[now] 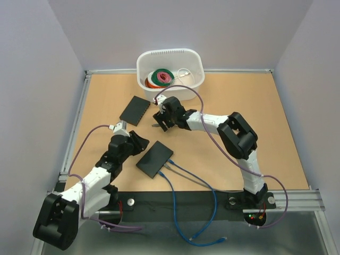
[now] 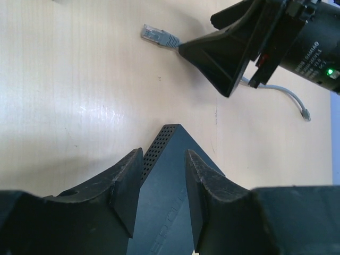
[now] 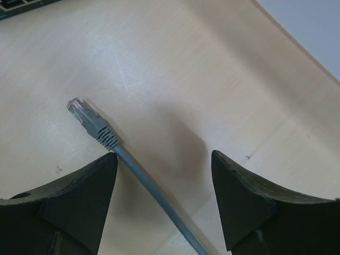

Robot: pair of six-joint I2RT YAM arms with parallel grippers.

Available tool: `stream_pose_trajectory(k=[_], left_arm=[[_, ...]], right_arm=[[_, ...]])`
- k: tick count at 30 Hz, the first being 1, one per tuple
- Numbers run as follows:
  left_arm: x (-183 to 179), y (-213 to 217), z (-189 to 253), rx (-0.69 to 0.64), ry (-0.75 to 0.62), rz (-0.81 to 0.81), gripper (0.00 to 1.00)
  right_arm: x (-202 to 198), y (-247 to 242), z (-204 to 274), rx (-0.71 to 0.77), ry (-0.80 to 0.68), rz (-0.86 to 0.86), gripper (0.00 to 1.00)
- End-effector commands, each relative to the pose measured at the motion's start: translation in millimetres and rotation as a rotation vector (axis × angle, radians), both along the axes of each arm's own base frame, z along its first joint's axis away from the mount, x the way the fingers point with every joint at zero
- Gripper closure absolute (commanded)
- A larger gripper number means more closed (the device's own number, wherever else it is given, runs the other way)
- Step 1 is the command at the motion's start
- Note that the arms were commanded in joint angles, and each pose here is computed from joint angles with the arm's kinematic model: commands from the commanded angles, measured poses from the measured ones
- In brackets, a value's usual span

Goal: Insert the plug into the switch port

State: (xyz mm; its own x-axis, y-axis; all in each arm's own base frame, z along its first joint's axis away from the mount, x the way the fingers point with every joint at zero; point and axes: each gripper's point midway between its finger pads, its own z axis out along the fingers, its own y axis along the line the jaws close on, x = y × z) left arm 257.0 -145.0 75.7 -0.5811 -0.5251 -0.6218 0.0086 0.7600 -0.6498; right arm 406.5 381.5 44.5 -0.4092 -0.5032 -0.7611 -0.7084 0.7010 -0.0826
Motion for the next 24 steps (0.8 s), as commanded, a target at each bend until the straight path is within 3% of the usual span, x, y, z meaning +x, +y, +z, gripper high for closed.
stream_pose_trajectory(k=[1,4,6,7,10,11,13,24], left_arm=[[2.2,2.0,9.8,-0.015,-0.063,0.009,0.52],[2.0,2.6,6.9,-0.009,-0.054,0.01,0.52],[3.3,2.1,8.3,-0.009,-0.056,0.009,0.52],[3.0,1.9,7.0,-0.008,-0.051,0.008,0.52],[3.4,1.8,8.1,-0.009,-0.054,0.008,0.52],[3.3,2.0,8.3,-0.01,-0.055,0.01,0.52],[4.2,1.8,10.8,-0.01,-0.062,0.009,0.52],[19.2,-14.7,76.7,-0.088,-0.228,-0.048,0.48]], right_arm=[[7.2,12.8,8.9,0.025,-0.022,0.04,0.25],[1.2,19.9,2.1,0.044,0.01,0.072,0.32],[-1.4,21.7,-0.8,0.056,0.029,0.078,0.48],[-5.7,22.8,-4.2,0.063,0.049,0.088,0.6],[-12.5,23.6,-7.7,0.076,0.074,0.102,0.74],[-17.4,22.2,-7.8,0.078,0.085,0.106,0.87],[-24.4,20.7,-7.7,0.087,0.103,0.122,0.97],[-72.2,9.9,54.8,0.221,0.118,0.22,1.0]])
